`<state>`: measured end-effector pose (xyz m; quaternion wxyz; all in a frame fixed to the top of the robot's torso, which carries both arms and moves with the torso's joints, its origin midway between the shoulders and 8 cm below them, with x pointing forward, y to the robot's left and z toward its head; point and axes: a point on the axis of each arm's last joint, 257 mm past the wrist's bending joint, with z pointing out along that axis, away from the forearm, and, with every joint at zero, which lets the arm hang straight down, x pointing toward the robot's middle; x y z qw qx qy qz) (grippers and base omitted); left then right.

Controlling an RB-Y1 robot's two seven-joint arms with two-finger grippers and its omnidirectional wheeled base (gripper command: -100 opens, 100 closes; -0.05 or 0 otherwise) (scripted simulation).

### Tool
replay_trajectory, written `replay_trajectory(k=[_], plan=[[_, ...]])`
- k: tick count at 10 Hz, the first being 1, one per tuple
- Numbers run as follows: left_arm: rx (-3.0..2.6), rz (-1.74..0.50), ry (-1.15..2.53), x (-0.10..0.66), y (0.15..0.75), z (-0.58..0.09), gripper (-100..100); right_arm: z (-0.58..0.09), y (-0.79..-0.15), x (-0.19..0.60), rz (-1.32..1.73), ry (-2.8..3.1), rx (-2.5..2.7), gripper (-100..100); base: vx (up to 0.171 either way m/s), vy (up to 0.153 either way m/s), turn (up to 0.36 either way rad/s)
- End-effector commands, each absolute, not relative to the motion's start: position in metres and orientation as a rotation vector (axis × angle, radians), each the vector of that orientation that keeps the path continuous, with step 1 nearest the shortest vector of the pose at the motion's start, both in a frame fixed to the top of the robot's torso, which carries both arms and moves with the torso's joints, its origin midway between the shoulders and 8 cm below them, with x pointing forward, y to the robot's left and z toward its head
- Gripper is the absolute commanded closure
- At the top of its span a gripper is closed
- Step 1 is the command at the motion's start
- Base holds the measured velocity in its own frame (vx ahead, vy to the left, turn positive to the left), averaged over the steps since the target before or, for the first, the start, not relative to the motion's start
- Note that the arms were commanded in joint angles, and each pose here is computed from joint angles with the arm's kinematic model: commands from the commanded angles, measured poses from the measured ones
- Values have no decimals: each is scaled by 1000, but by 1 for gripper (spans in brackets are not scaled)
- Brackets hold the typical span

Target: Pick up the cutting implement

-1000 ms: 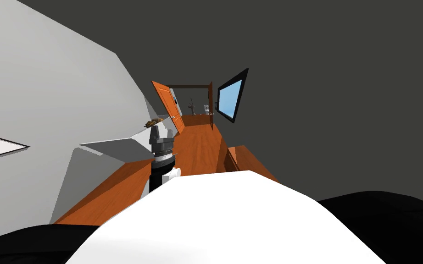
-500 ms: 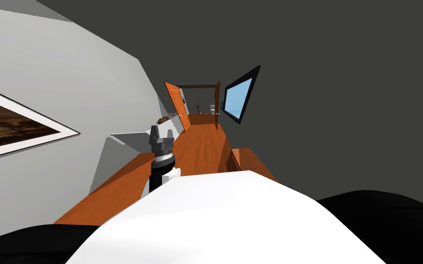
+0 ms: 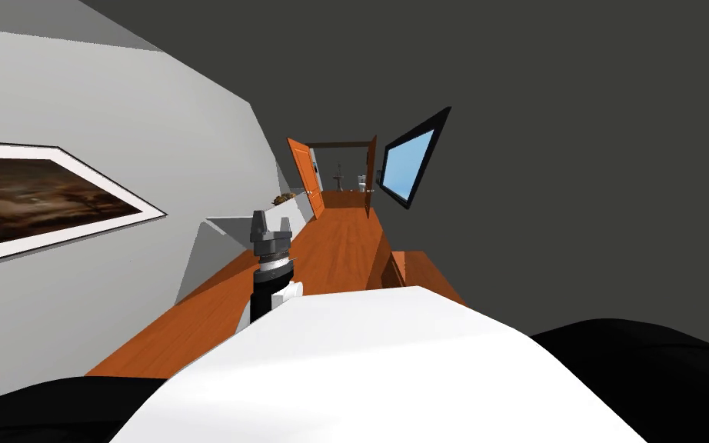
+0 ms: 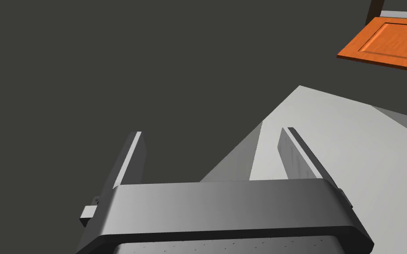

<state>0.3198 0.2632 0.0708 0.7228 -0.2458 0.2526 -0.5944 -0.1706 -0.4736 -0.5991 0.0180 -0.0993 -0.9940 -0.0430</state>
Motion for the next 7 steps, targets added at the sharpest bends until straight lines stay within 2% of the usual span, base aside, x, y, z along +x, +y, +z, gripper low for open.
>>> replay_trajectory(k=[1, 2, 3, 5, 6, 7], plan=[[-543, -1312, 558, 320, 263, 71, 0, -599, -473, -169, -133, -3099, -341, -100, -2, -2, -54], [-543, -1312, 558, 320, 263, 71, 0, -599, -457, -200, -133, -3065, -360, -100, -20, -8, 373], [-543, -1313, 558, 320, 263, 71, 0, -599, -458, -197, -128, -3075, -378, -100, -26, -25, 239], [-543, -1312, 558, 320, 263, 71, 0, -600, -460, -192, -120, -3087, -432, -100, -10, -8, -23], [-543, -1312, 558, 320, 263, 71, 0, -598, -444, -224, -115, -3051, -452, -100, -25, 0, 361], [-543, -1313, 558, 320, 263, 71, 0, -600, -443, -218, -118, -3064, -474, -100, -31, -23, 235]])
